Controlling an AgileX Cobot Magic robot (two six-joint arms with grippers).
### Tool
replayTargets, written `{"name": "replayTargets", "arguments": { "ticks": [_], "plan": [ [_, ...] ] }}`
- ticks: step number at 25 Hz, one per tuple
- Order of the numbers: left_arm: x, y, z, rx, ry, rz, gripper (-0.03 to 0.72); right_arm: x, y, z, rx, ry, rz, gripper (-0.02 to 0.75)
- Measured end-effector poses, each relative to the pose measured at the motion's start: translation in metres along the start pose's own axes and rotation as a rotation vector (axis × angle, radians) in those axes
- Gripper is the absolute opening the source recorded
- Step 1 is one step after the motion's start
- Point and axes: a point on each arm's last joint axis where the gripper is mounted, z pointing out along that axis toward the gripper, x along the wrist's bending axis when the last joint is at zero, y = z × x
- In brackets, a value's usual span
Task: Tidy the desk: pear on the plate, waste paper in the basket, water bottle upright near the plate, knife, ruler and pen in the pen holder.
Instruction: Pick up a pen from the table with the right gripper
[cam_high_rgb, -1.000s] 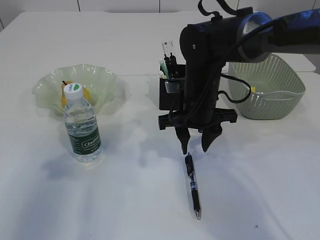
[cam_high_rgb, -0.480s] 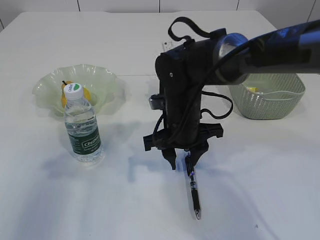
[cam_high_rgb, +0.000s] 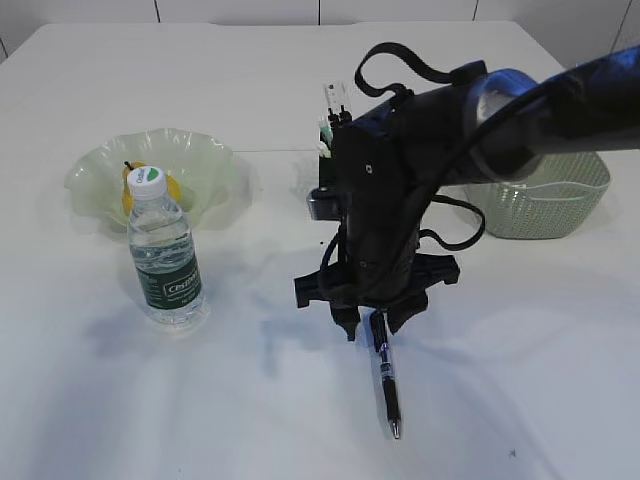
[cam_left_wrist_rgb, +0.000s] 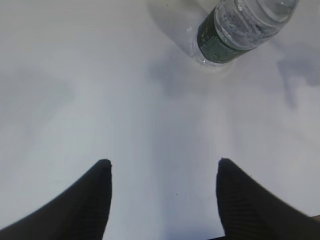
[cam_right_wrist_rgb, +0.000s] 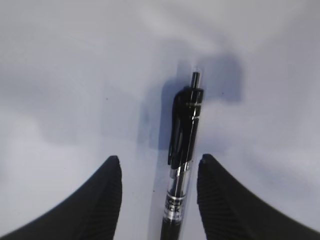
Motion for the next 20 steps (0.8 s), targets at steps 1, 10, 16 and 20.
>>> {"name": "replayTargets", "arguments": {
  "ticks": [1, 10, 16, 20],
  "plan": [
    [0.0, 0.0, 0.0, 0.0, 0.0, 0.0, 0.465, 0.0, -0.002, 0.001, 0.0, 0.007, 0.003, 0.369],
    [0.0, 0.0, 0.0, 0.0, 0.0, 0.0, 0.465, -0.002, -0.002, 0.001, -0.031, 0.008, 0.014, 0.37],
    [0.0, 0.0, 0.0, -0.002, 0.0, 0.0, 0.465, -0.01, 0.003, 0.001, -0.042, -0.01, 0.042, 0.37],
    [0.0, 0.0, 0.0, -0.003, 0.0, 0.0, 0.465, -0.02, 0.007, 0.002, -0.04, -0.013, 0.048, 0.37]
  ]
}}
